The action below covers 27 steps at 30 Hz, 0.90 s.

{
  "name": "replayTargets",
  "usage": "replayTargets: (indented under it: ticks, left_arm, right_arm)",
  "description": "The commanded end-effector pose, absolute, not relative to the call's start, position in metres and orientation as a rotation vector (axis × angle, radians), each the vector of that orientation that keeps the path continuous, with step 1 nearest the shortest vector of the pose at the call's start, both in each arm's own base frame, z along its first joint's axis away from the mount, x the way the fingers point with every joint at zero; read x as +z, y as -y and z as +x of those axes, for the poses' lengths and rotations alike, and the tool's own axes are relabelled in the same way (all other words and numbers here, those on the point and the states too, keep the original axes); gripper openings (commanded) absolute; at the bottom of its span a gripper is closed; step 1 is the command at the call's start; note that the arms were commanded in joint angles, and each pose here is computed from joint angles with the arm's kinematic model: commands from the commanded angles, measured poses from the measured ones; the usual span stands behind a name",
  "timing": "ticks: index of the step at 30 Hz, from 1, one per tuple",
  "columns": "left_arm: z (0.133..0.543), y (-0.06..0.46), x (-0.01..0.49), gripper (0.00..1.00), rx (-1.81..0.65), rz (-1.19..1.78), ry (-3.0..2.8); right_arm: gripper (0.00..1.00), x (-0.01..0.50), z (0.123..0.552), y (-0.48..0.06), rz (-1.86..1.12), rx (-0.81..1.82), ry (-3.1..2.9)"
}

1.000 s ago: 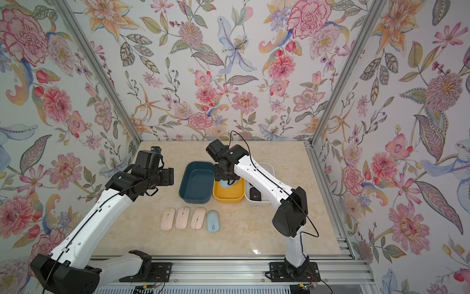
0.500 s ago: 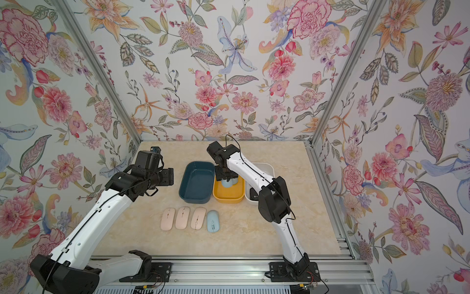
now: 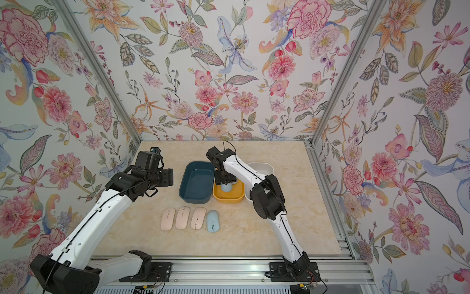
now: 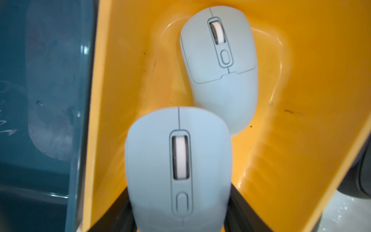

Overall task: Place the mice by color into the storage box
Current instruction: Place the mouse in the storage box.

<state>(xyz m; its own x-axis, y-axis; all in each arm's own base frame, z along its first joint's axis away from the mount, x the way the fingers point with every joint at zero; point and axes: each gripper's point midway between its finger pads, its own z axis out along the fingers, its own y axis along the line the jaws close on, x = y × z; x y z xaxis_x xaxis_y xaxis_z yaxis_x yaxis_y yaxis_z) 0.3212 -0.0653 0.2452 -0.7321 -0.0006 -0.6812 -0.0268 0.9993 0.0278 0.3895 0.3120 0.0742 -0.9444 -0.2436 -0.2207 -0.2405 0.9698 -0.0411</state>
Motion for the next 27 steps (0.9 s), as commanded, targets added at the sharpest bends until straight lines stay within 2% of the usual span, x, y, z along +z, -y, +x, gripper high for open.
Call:
replayTargets:
  ticks: [1,14,20,27]
  left_arm:
    - [0.319,0.057,0.246,0.78,0.068,-0.05,-2.393]
    - [0.318,0.055,0.244,0.78,0.069,-0.055,-2.397]
    - [0.318,0.056,0.243,0.78,0.063,-0.061,-2.398]
    - [0.318,0.056,0.246,0.78,0.063,-0.059,-2.392]
  right_arm:
    - [0.58,0.063,0.395,-0.312,-0.363,-0.018,-2.901]
    - [0.62,0.042,0.399,-0.308,-0.35,-0.034,-2.937]
    - [0.7,0.047,0.401,-0.308,-0.342,-0.031,-2.925]
    - [0.7,0.066,0.407,-0.311,-0.328,-0.011,-2.899]
